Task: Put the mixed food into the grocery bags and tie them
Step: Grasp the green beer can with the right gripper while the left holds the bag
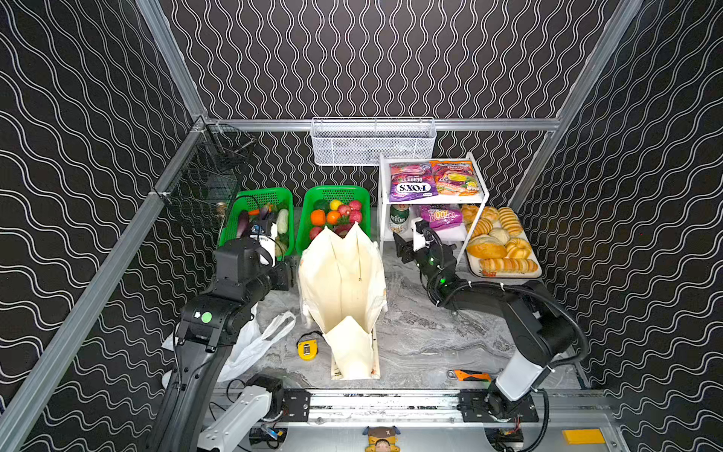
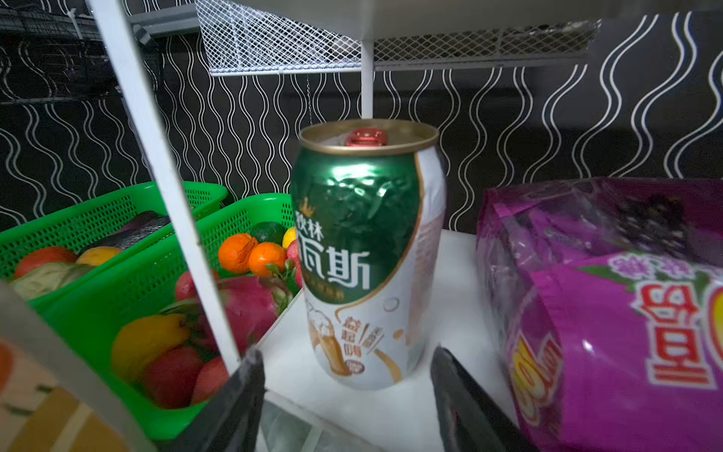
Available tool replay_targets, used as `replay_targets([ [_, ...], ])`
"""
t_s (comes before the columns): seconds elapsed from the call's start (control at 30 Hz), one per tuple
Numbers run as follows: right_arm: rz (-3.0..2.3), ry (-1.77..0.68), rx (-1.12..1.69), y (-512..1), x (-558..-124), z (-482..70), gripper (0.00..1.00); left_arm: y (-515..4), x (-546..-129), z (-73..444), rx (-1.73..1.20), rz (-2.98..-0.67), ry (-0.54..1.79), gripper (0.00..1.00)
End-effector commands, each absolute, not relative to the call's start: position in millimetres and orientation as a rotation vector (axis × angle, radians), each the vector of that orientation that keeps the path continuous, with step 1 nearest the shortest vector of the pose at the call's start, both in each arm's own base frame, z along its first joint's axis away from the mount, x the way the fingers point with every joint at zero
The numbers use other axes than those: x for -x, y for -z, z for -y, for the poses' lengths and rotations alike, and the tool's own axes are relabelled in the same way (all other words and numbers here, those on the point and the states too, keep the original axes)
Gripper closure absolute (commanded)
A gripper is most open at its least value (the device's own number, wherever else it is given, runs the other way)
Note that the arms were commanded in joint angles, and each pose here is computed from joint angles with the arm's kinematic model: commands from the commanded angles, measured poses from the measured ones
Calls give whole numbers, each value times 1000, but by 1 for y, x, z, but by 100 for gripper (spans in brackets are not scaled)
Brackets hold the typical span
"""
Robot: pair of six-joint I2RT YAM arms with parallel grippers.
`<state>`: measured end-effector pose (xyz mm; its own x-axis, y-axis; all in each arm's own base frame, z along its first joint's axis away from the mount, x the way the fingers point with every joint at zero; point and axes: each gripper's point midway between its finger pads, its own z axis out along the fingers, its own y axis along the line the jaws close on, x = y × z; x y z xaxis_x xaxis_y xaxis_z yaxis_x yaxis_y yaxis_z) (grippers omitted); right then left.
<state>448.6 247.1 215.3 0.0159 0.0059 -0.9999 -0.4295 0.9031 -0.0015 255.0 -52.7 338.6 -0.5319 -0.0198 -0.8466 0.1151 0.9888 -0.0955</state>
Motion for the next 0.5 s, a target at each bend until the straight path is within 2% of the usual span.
replay_targets([
  [0.0,-1357,-317,324,-245,-453,-247,30,-342,-252,47,-85,-2118,122,34],
  [0.47,-1362,-322,310,-221,-483,-257,27,-345,-244,43,-62,-2106,119,30],
])
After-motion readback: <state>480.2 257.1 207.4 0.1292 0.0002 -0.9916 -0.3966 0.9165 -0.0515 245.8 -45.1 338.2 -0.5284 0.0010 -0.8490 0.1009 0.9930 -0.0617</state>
